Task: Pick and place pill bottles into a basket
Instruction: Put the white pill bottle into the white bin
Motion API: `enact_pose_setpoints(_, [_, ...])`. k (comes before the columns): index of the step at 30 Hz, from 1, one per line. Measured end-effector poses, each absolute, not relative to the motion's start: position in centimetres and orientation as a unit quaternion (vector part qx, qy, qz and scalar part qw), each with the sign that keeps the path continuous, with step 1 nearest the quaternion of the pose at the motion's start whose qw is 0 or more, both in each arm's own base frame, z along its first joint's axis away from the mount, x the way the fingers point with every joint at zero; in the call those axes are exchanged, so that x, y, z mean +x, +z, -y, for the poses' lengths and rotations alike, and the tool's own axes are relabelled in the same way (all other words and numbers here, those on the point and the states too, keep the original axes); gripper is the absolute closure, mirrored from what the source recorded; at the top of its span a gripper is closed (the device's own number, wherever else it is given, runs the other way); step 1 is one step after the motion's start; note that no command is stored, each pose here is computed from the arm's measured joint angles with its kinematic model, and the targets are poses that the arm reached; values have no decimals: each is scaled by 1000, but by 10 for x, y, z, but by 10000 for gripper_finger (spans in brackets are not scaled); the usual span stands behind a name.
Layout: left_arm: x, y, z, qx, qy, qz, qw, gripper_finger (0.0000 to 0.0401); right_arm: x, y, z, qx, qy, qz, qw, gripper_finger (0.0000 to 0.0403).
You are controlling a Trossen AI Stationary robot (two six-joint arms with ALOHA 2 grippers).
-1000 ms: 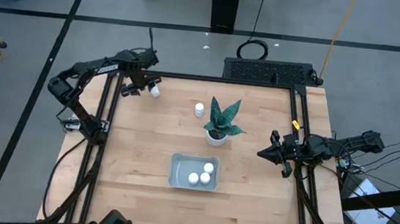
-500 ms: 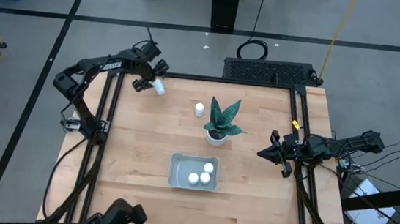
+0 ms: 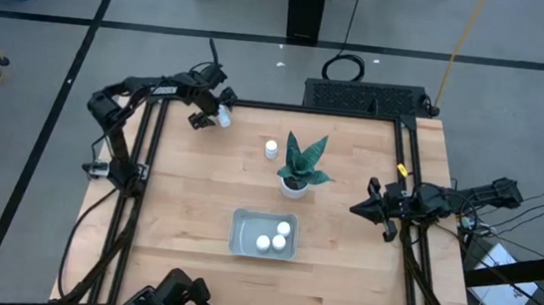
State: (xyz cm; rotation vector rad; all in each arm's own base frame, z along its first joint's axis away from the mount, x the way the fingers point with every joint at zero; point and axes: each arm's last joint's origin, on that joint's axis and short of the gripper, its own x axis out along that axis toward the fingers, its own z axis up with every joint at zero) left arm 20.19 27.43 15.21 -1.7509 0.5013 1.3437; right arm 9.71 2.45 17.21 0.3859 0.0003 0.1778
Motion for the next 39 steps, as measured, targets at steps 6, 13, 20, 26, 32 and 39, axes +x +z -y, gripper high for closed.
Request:
enact_pose_setpoints(6, [206,142,-275,-710,523,-221,417,34,97,172,-24,191,88,0,978,399])
enact_pose_setpoints(13, [200,142,-278,-709,525,-220,417,39,97,172,-24,191,88,0,978,399])
enact_pose_setpoints(20, [196,141,-278,-709,525,-227,413,125,97,172,-24,191,88,0,978,398])
enact_pose_setpoints(26, [195,140,-277,-705,528,-235,411,209,97,172,-24,192,88,0,978,399])
enact_pose_setpoints(32, [194,143,-277,-711,505,-242,426,216,97,172,-24,192,88,0,978,399])
enact_pose_setpoints(39, [193,182,-268,-701,462,-225,494,200,97,172,-24,191,88,0,978,399])
